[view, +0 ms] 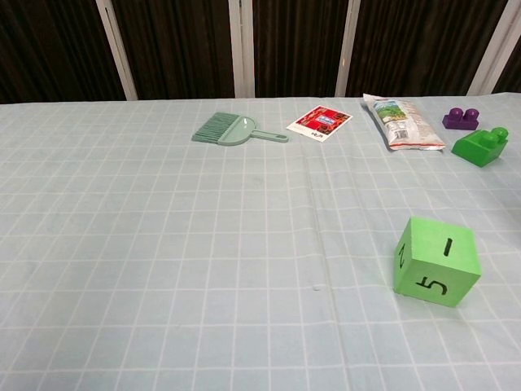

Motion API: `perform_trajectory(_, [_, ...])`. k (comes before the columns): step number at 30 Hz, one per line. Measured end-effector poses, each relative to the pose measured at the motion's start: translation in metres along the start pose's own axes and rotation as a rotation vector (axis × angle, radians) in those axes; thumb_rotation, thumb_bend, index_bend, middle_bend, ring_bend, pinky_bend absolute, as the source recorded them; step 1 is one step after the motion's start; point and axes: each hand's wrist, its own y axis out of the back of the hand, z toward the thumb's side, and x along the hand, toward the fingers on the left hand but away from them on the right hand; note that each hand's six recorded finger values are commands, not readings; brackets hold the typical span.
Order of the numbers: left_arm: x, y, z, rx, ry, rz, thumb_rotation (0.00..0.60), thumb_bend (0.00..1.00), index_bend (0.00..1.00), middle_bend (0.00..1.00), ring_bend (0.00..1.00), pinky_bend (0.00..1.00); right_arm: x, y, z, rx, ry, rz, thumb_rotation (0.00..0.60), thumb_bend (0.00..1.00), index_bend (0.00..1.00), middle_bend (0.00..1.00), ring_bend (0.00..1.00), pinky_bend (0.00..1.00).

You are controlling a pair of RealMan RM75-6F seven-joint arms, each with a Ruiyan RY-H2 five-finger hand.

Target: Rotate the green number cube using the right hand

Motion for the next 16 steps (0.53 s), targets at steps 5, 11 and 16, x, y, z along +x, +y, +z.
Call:
perform_trajectory(5, [-0.001,0.000,0.000,0.001,-0.002,-0.002,0.600,0.34,0.11,0.03,0.00,0.17,0.045,-0.017,-0.013,0.044,0.039,-0.011,0.600,0.24,0.06,0.06,0.03,0.00])
perform_trajectory(11, [-0.002,0.001,0.001,-0.003,-0.014,0.003,0.600,0.34,0.11,0.03,0.00,0.17,0.059,-0.026,-0.011,0.072,0.074,0.027,0.600,0.24,0.06,0.06,0.02,0.00])
perform_trajectory(16, [-0.002,0.002,0.002,-0.002,-0.027,0.014,0.600,0.34,0.11,0.03,0.00,0.17,0.062,-0.024,-0.010,0.068,0.086,0.024,0.600,0.23,0.06,0.06,0.02,0.00])
